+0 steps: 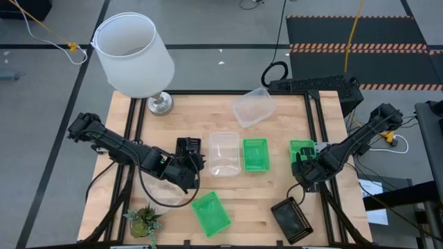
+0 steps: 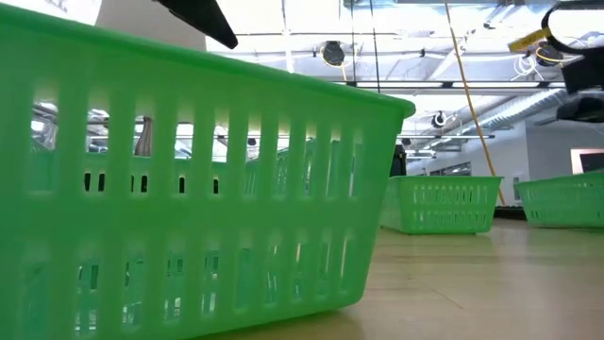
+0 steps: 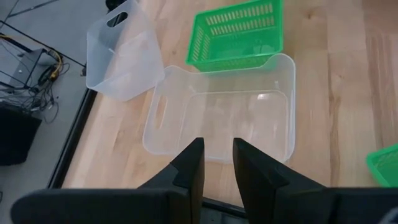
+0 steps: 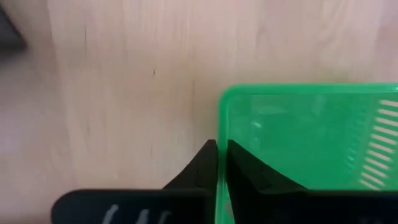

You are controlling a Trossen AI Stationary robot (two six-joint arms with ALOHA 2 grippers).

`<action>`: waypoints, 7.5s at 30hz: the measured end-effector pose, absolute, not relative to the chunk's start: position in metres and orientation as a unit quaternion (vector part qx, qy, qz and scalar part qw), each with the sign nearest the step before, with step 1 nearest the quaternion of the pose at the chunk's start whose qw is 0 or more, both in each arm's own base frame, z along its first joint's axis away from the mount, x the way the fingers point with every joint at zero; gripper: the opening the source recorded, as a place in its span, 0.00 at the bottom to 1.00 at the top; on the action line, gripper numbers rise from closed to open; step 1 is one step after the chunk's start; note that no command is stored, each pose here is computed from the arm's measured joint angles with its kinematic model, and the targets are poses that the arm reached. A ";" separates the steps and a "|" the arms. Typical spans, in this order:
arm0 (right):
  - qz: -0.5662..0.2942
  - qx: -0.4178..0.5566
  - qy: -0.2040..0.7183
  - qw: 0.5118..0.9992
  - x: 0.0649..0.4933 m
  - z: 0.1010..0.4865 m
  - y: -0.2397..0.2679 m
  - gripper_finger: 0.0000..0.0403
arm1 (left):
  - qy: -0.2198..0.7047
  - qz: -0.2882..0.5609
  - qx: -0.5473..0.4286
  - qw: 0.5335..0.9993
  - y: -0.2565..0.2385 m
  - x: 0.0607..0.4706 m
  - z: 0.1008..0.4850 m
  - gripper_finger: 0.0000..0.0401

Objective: Stack baskets by color
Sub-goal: Stack the top right green bin on the top middle green bin, then stack the top right transparent bin on the middle transparent bin

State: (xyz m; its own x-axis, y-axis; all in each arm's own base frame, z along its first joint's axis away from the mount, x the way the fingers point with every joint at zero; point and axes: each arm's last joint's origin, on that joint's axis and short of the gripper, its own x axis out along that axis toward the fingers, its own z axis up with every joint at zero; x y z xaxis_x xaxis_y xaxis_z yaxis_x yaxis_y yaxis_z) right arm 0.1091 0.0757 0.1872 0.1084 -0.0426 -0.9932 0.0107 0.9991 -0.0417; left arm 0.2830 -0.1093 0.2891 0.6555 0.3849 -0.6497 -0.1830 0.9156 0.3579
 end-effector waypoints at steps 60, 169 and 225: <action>-0.142 -0.158 0.649 0.730 0.313 0.286 0.100 0.01 | 0.386 0.160 0.127 0.899 -0.109 0.282 0.289 0.22; -0.116 -0.058 0.471 0.873 0.303 0.269 -0.136 0.39 | 0.419 0.119 0.179 0.882 -0.086 0.292 0.288 0.22; -0.009 -0.214 0.390 0.896 0.267 0.246 -0.052 0.01 | 0.360 0.123 0.161 0.911 -0.085 0.303 0.296 0.22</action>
